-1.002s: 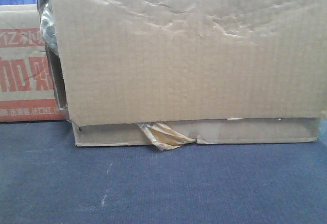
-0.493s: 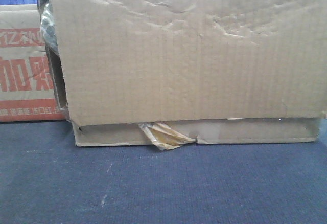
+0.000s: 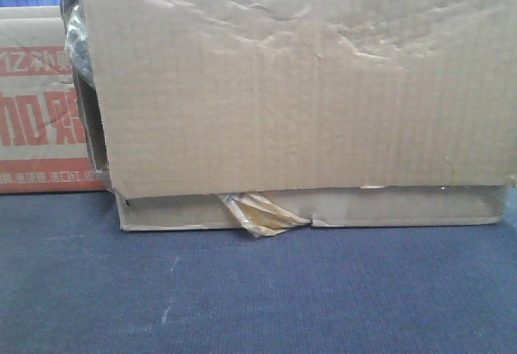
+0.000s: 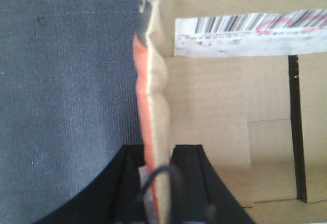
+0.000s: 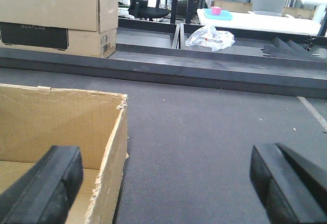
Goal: Stack two boxes on right shelf middle
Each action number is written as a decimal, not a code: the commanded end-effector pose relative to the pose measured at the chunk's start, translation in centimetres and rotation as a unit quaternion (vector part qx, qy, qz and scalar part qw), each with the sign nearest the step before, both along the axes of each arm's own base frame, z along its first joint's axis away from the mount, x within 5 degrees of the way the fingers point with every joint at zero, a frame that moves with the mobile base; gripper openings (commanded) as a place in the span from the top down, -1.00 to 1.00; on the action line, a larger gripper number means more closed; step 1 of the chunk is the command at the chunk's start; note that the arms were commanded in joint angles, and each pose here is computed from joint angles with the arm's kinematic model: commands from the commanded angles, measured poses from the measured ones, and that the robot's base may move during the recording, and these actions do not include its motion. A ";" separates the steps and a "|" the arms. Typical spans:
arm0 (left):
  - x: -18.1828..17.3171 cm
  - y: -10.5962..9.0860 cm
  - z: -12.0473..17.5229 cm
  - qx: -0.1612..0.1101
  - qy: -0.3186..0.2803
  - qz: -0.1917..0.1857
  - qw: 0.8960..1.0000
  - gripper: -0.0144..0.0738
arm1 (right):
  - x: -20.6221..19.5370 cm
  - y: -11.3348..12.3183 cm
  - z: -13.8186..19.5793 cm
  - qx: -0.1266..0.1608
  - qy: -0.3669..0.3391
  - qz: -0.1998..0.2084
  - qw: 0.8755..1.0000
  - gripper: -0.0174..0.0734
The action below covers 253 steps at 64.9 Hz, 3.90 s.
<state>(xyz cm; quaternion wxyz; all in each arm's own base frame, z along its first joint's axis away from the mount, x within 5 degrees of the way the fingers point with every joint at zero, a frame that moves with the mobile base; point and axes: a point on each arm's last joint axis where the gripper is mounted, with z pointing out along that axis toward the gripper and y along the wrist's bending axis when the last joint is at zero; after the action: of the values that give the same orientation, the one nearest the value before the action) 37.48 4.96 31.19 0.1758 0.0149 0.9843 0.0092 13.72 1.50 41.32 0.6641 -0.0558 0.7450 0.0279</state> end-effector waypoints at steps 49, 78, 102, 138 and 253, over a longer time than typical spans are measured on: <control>-13.8 -7.0 26.5 -0.094 -0.428 -0.012 0.899 0.93 | 0.0 0.0 0.1 0.001 0.003 0.001 1.000 -0.64; -5.7 -19.1 18.7 -0.150 -0.283 -0.090 0.943 0.93 | 0.0 0.2 0.2 0.025 0.000 0.007 1.000 -0.64; 0.3 -23.0 11.1 -0.136 -0.199 -0.082 0.967 0.93 | 0.0 0.2 0.2 0.026 0.001 0.008 1.000 -0.64; 0.0 -23.0 11.5 -0.139 -0.184 -0.082 0.970 -0.65 | -0.1 0.9 0.2 0.026 0.003 0.032 0.999 -0.64; 0.4 -19.1 2.8 -0.059 -0.025 -0.079 0.995 -0.12 | 21.7 5.6 -8.7 -0.026 0.483 0.121 0.867 0.24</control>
<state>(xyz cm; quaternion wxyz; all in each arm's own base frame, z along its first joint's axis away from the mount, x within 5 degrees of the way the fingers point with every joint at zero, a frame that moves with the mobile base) 37.99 -13.87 33.81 0.1971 0.0788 0.9754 -0.0589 35.38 7.08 32.32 0.2059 -0.1354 0.9625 0.1136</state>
